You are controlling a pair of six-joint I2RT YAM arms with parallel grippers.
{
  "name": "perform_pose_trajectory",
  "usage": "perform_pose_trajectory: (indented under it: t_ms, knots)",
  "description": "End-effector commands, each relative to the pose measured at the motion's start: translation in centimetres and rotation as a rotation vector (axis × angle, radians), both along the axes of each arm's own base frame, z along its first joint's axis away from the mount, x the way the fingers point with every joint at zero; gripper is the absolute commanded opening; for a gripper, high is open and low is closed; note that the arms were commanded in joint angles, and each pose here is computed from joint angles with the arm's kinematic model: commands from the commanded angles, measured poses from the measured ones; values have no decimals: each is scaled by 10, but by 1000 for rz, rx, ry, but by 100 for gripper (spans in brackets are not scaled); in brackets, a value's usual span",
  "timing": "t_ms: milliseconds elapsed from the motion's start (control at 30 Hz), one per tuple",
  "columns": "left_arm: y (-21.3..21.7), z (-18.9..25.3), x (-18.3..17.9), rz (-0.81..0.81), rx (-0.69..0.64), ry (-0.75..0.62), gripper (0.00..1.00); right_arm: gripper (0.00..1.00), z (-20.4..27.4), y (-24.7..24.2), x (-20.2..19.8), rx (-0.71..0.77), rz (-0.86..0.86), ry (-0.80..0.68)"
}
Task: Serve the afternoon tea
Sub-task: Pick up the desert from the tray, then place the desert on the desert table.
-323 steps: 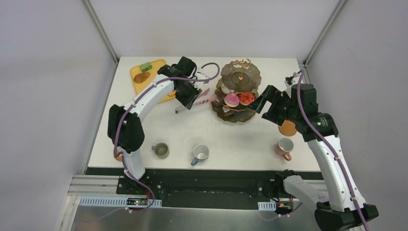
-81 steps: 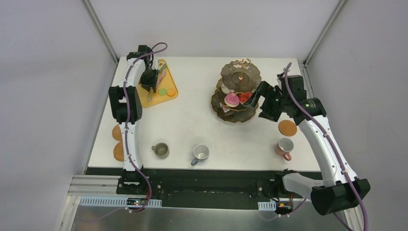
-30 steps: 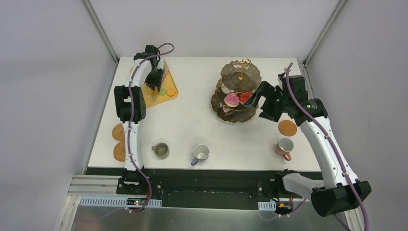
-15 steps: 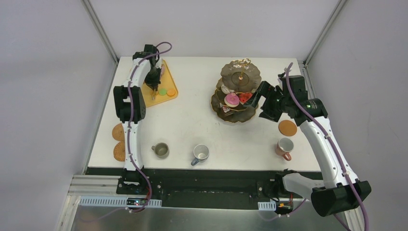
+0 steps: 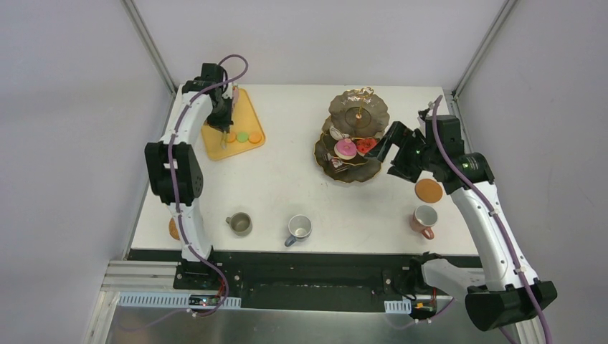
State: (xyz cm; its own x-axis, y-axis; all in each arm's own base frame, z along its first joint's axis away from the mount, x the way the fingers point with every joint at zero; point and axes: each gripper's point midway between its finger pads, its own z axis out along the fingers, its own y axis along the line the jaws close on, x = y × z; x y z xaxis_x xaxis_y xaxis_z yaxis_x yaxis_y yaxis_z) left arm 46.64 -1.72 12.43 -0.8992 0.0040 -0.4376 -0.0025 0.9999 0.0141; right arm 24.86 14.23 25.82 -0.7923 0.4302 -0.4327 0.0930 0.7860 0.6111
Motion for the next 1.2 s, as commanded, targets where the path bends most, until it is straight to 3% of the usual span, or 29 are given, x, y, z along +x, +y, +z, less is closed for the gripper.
perform_pose_trajectory:
  t_ms: [0,133,500,1167]
  knots:
    - [-48,49,-4,-217,-57,-187,0,99,11,1,-5,32,8,-45]
    - [-96,40,-23,-408,-78,-154,0,99,12,2,-10,43,16,-51]
    - [-206,-1,-55,-652,-73,-40,0,99,14,4,-15,59,30,-51]
    - [-263,-34,-96,-803,-47,70,0,99,14,1,-17,52,19,-59]
